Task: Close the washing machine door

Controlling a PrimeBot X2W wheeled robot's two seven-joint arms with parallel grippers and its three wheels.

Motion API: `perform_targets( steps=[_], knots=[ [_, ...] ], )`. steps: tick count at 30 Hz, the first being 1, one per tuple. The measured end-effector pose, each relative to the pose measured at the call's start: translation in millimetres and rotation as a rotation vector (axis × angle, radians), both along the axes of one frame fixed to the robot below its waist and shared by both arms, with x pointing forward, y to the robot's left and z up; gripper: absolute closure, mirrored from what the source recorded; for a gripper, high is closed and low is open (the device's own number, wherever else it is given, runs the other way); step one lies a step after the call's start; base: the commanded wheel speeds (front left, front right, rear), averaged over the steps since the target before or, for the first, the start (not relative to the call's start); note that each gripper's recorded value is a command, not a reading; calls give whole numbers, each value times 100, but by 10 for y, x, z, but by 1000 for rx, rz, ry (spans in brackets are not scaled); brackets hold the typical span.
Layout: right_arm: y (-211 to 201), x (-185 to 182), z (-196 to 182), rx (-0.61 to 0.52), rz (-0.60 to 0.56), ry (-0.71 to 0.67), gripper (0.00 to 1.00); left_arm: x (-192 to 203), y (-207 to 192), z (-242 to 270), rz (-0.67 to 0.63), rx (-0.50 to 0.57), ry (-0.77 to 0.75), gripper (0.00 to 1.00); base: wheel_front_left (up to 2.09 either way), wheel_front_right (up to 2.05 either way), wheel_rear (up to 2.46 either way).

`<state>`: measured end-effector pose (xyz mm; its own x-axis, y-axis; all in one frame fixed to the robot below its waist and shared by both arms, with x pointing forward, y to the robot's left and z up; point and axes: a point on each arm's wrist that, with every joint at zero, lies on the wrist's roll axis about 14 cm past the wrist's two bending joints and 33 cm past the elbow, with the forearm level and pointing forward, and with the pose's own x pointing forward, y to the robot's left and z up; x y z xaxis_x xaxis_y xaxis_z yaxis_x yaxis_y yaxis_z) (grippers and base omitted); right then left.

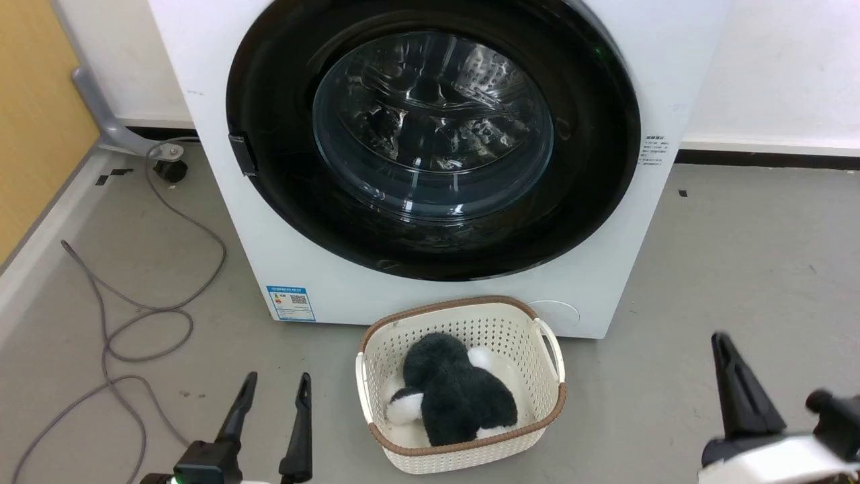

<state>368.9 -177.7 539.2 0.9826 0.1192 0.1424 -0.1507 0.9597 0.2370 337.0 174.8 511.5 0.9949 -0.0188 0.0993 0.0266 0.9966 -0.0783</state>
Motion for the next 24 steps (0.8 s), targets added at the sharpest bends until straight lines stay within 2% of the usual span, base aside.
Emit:
perform_targets(
  steps=[5,6,7,8,24],
  knots=[
    [0,-158,-139,-53,-18,35,100,-40,-15,-50,-3,1,15,0,0,0,0],
    [16,-186,-178,-70,-12,50,97,-53,-12,-67,1,2,21,0,0,0,0],
    [30,-213,-221,-82,-7,66,54,-67,-7,-91,4,1,28,0,0,0,0],
    [26,-234,-244,-87,-9,74,0,-82,-4,-116,5,2,36,0,0,0,0],
    [35,-269,-268,-111,-11,75,0,-191,28,-202,16,3,61,0,0,0,0]
  ],
)
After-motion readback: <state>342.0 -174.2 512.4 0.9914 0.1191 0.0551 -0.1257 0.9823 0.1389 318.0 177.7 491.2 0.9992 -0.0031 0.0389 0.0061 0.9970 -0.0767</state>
